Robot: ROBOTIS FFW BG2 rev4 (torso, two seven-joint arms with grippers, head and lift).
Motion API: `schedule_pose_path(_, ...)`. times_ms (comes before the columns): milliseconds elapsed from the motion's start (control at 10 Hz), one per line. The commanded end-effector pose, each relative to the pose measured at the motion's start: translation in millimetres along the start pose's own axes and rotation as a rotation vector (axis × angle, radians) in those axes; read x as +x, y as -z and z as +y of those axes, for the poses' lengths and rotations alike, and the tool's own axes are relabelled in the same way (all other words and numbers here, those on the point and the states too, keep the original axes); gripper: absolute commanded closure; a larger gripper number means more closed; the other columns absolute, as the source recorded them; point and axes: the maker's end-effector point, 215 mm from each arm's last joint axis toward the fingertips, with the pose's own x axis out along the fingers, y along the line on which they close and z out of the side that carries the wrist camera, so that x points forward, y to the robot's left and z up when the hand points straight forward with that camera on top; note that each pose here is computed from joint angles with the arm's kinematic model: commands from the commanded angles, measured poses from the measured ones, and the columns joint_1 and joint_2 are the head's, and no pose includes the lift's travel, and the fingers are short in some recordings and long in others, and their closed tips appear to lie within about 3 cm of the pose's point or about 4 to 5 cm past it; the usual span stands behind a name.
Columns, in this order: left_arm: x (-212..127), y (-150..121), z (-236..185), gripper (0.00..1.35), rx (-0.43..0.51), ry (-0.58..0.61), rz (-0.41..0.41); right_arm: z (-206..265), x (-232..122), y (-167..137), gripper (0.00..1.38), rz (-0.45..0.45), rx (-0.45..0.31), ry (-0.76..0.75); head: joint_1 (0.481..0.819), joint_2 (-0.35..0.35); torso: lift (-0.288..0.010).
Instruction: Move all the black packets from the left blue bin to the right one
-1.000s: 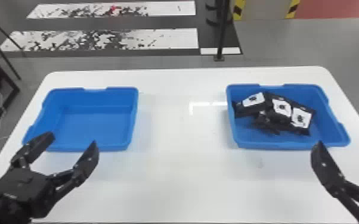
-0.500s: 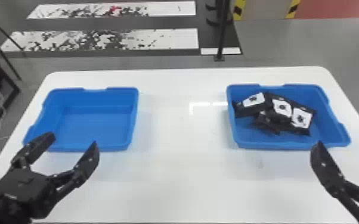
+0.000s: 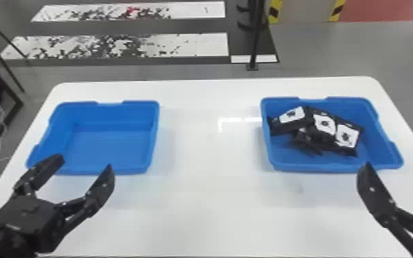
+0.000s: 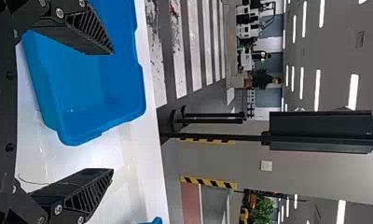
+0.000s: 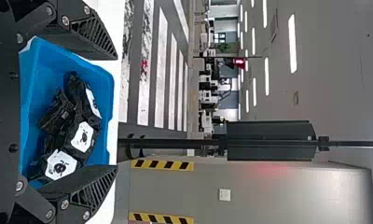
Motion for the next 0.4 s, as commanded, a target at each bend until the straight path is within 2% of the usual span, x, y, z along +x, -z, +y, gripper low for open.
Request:
schedule_pose_path(0, 0.1, 0.5, -0.3, 0.16, -0.003, -0.001, 0.001, 0.1, 0.0, 0.1, 0.21, 0.000, 0.003, 0.002, 0.695, 0.043, -0.140)
schedule_pose_path(300, 0.6, 1.9, -2.1, 0.16, -0.008, 0.002, 0.005, 0.1, 0.0, 0.1, 0.21, 0.000, 0.003, 0.002, 0.695, 0.040, -0.140)
